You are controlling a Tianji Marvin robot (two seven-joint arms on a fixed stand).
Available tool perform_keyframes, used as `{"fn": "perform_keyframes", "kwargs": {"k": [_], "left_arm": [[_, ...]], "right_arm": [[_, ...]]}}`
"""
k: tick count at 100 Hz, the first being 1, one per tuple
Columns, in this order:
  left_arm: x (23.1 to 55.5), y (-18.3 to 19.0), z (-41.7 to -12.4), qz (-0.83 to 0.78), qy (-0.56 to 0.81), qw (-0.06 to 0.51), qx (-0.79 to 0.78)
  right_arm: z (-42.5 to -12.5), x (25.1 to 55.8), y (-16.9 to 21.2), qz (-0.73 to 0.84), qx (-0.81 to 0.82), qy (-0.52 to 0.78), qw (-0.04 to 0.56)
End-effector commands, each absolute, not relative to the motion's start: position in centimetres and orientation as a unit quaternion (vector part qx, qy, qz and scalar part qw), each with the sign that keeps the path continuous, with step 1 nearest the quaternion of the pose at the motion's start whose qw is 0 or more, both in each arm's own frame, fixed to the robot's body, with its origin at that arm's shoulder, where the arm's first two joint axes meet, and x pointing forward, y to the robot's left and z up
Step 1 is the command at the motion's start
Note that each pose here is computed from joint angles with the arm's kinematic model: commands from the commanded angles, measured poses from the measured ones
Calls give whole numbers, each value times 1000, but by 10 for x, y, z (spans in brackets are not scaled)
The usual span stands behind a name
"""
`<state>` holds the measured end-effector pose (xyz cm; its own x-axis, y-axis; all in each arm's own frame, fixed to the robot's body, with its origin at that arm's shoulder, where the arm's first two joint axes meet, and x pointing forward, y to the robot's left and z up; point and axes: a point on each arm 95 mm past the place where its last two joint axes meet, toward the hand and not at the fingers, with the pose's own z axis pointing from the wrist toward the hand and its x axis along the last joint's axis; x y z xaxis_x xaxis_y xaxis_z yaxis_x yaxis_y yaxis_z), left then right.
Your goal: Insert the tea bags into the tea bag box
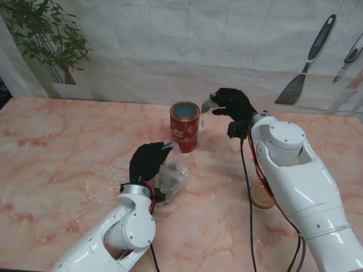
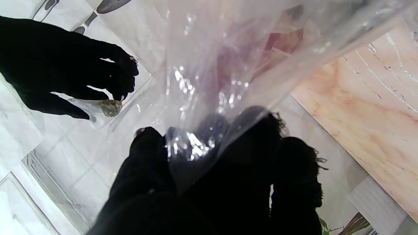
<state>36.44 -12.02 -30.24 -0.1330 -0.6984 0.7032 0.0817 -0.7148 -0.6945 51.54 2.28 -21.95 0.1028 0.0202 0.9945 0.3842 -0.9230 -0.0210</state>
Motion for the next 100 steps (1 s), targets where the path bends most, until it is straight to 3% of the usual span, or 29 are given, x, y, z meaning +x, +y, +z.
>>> {"fn": "perform_keyframes", "kwargs": {"k": [1, 100], "left_arm": [[364, -121, -300, -707, 261, 270, -600], [367, -118, -307, -700, 262, 266, -609]], "right_arm": [[-216, 519, 26, -655, -729, -136, 145], [-187, 552, 53, -658, -734, -119, 117]]}}
